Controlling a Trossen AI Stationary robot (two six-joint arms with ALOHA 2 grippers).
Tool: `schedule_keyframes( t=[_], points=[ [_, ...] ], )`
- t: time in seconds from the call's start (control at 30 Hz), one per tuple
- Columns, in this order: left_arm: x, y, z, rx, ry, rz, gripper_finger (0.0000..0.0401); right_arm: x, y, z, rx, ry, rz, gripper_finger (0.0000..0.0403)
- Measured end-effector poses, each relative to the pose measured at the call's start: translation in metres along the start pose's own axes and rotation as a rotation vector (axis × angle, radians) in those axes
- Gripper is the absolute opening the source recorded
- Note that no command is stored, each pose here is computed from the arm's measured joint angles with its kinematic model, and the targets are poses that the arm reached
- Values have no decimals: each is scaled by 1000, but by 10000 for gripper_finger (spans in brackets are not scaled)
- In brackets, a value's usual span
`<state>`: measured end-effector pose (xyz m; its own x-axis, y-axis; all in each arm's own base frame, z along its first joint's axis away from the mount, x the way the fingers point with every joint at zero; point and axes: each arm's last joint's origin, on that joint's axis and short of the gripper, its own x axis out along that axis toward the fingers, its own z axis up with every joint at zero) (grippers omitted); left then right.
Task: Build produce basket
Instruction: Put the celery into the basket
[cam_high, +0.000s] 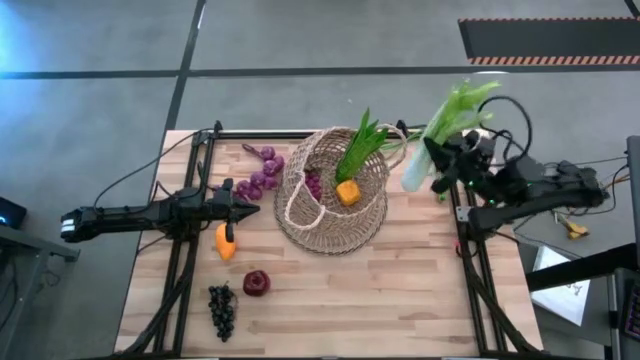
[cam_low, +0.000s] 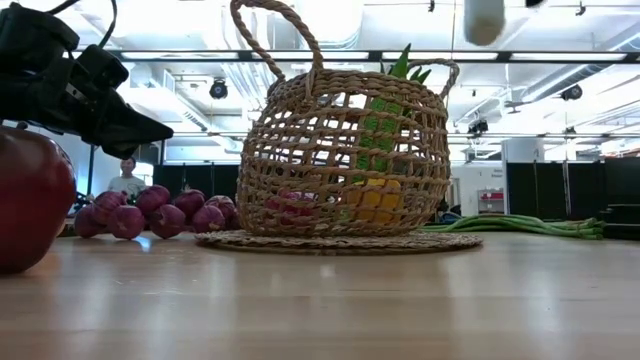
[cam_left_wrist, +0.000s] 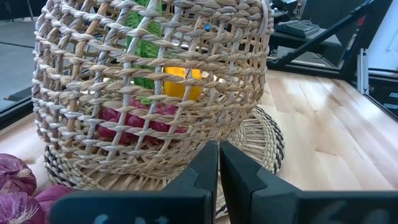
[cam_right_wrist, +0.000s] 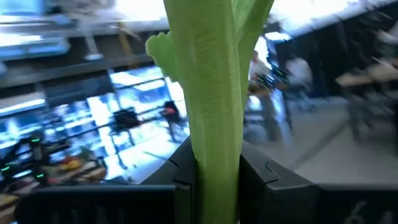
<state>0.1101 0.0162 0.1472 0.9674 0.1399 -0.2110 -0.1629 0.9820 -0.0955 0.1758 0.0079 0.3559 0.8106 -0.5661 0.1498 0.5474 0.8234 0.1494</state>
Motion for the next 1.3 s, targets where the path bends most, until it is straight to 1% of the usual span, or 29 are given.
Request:
schedule_keyframes(
  t=[0.07, 0.17, 0.23, 0.3, 0.33, 0.43, 0.5, 0.6, 0.73, 0.83, 0.97, 1.13, 1.3],
  points=[
    [0, 0, 0, 0, 0, 0, 0, 7, 16, -9, -49, -18, 38, 53],
    [0, 0, 0, 0, 0, 0, 0, 23, 36, -24, -90, -52, 47, 54],
    [0, 0, 0, 0, 0, 0, 0, 36, 47, -38, -107, -73, 39, 54],
    [0, 0, 0, 0, 1, 0, 0, 51, 58, -62, -159, -67, 33, 54],
    [0, 0, 0, 0, 0, 0, 0, 58, 61, -73, -171, -75, 20, 54],
    [0, 0, 0, 0, -1, 0, 0, 76, 66, -93, -121, -160, -37, 54],
    [0, 0, 0, 0, 0, 0, 0, 86, 67, -114, -111, -170, -58, 54],
    [0, 0, 0, 0, 0, 0, 0, 94, 69, -143, -133, -148, -64, 54],
    [0, 0, 0, 0, 0, 0, 0, 100, 68, -158, -61, -148, -68, 54],
    [0, 0, 0, 0, 0, 0, 0, 102, 68, -176, -70, -92, -64, 54],
    [0, 0, 0, 0, 0, 0, 0, 103, 68, -180, -33, -86, -60, 67],
    [0, 0, 0, 0, 0, 0, 0, 104, 68, -187, -24, -28, -50, 103],
    [0, 0, 0, 0, 0, 0, 0, 106, 66, -189, -14, 33, -20, 160]
  ],
)
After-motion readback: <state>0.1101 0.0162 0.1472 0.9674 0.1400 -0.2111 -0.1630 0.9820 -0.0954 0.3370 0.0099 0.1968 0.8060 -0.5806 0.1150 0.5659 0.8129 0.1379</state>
